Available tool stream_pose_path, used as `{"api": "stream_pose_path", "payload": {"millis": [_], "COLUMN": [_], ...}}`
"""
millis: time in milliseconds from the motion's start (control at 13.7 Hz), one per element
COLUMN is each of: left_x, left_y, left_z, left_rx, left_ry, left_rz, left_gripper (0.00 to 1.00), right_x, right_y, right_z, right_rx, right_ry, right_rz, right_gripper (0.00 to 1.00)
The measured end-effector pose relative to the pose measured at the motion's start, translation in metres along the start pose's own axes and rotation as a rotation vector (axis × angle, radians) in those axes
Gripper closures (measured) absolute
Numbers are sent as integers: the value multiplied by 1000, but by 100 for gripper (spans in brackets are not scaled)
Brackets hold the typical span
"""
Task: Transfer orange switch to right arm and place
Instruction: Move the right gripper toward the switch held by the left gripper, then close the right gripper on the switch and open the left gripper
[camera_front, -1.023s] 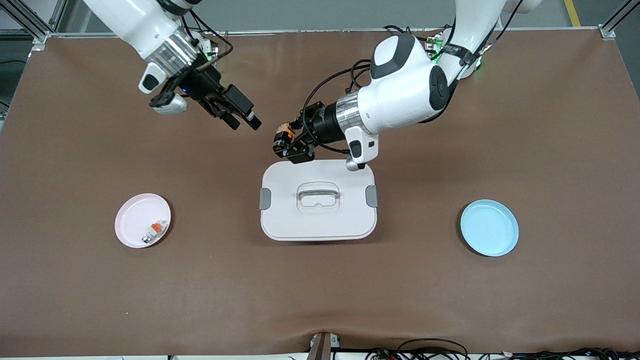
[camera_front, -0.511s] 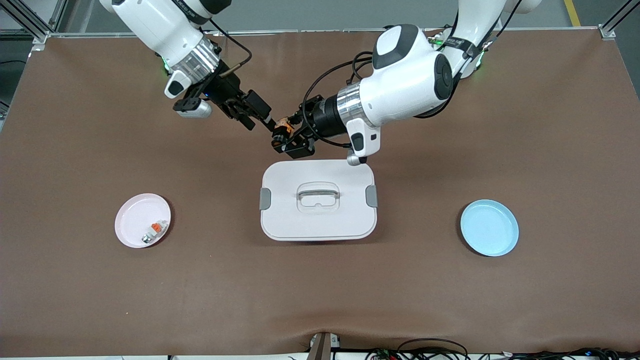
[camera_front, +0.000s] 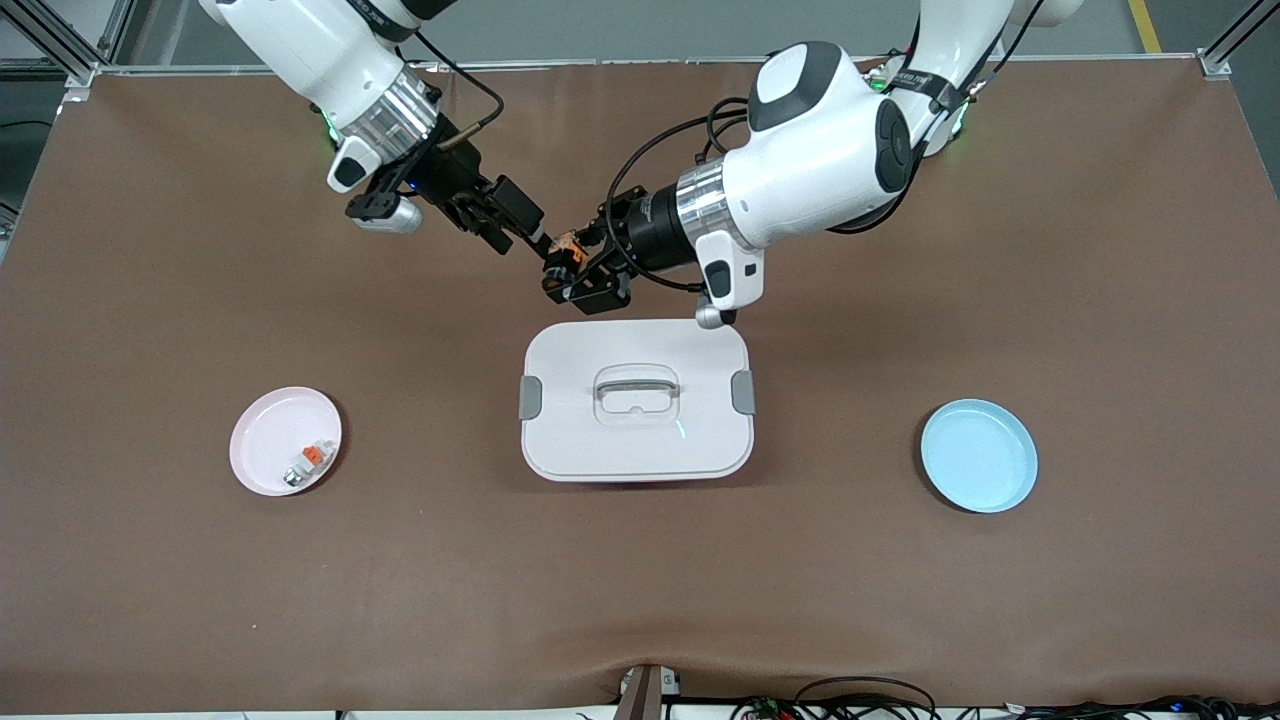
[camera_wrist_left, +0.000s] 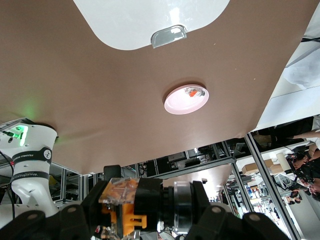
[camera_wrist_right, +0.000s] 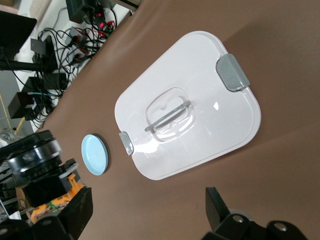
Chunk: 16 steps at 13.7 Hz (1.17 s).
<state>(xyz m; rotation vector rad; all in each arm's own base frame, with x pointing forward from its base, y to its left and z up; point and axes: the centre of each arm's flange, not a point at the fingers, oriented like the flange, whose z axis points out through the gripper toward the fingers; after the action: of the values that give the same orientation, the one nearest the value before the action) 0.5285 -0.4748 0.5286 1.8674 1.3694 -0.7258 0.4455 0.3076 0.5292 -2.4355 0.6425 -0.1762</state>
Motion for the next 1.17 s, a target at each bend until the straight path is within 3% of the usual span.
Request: {"api": "stream_pose_path", "payload": {"millis": [365,804,1169], "left_x": [7,8,5], "left_y": [-3,-4,-6], "left_z": [9,10,12], "left_rx": [15,17,21], "left_ry": [7,8,6], "left_rz": [-10,-10,-6], "left_gripper": [28,28,28], "right_x": [21,18,10], "right_y": [-15,-32,-42], "right_z": [-44,-50,-24], "right_rx": [-101,-45,-10], "right_ry": [-69,-23,1], "right_rz": [-78,-49,-38], "right_gripper": [0,0,0]}}
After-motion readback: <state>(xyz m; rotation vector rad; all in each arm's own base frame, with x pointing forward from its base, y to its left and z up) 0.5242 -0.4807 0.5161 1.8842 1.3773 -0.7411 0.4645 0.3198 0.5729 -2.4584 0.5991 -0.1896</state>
